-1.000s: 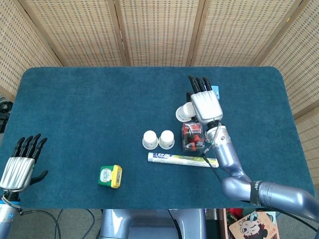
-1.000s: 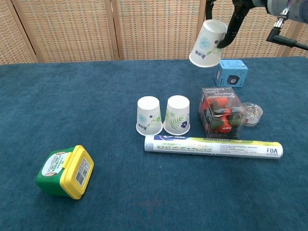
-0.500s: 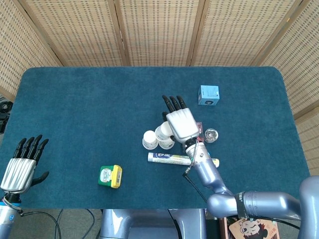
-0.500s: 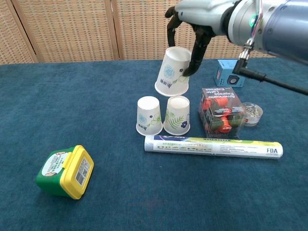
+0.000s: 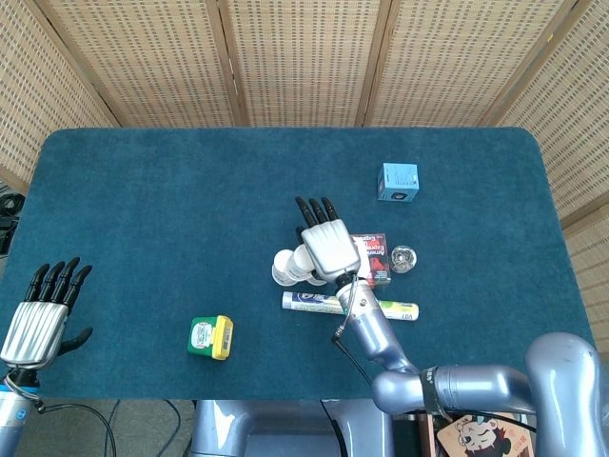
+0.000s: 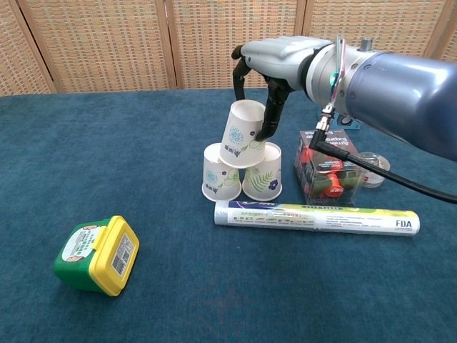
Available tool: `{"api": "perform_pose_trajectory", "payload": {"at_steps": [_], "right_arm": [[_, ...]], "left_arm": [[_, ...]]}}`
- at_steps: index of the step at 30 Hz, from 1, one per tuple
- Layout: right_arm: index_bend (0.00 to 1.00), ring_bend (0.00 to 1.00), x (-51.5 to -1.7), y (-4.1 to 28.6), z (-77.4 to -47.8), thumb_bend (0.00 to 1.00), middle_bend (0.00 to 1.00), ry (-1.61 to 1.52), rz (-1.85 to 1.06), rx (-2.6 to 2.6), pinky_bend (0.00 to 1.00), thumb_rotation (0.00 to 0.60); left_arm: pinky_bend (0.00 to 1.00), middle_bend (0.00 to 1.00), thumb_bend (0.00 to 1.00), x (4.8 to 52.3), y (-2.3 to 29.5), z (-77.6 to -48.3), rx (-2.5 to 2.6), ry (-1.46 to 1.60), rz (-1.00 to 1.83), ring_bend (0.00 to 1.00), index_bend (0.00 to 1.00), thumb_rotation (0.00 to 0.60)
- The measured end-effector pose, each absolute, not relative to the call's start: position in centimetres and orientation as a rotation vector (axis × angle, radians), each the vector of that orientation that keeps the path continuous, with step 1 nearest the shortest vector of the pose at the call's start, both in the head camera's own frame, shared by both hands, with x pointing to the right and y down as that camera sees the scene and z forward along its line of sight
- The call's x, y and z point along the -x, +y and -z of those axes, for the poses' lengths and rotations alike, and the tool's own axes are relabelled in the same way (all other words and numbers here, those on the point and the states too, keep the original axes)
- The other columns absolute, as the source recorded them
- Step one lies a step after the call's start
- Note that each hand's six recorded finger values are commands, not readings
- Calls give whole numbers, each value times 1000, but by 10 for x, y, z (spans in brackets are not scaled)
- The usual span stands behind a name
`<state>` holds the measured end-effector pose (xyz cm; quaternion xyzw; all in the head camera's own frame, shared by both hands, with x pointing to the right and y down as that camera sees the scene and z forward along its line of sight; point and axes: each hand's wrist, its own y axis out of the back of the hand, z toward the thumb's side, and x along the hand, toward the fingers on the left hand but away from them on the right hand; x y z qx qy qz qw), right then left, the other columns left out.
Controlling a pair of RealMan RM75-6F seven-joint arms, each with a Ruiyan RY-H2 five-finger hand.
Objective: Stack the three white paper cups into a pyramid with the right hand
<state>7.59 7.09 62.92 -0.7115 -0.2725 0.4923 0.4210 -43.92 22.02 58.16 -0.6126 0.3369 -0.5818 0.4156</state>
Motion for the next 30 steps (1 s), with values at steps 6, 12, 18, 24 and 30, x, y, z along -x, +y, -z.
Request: {"api": "perform_pose_trajectory", "payload": {"at_steps": [6,12,18,24,30], "right_arm": [[522,0,-77,68,-639,159,3,-674,-1251,1784,0,600],[522,0,-76,64,-641,159,3,-679,-1244,1770,0,600],[522,0,-76,61,-638,159,3,-688,-1241,1766,0,600],[522,0,-77,57,-637,159,1,-697,-1251,1761,0,600],[303,0,-78,61,-638,159,0,-673,-1261,1773,0,600]], "left_arm": [[0,0,217,441,219,-582,1536,854,1469,0,0,600],[0,0,217,441,220,-582,1539,851,1467,0,0,600],[0,0,218,440,220,-583,1542,853,1469,0,0,600],[0,0,217,440,220,-582,1542,854,1466,0,0,600],[0,0,217,440,220,-581,1543,856,1464,0,0,600]]}}
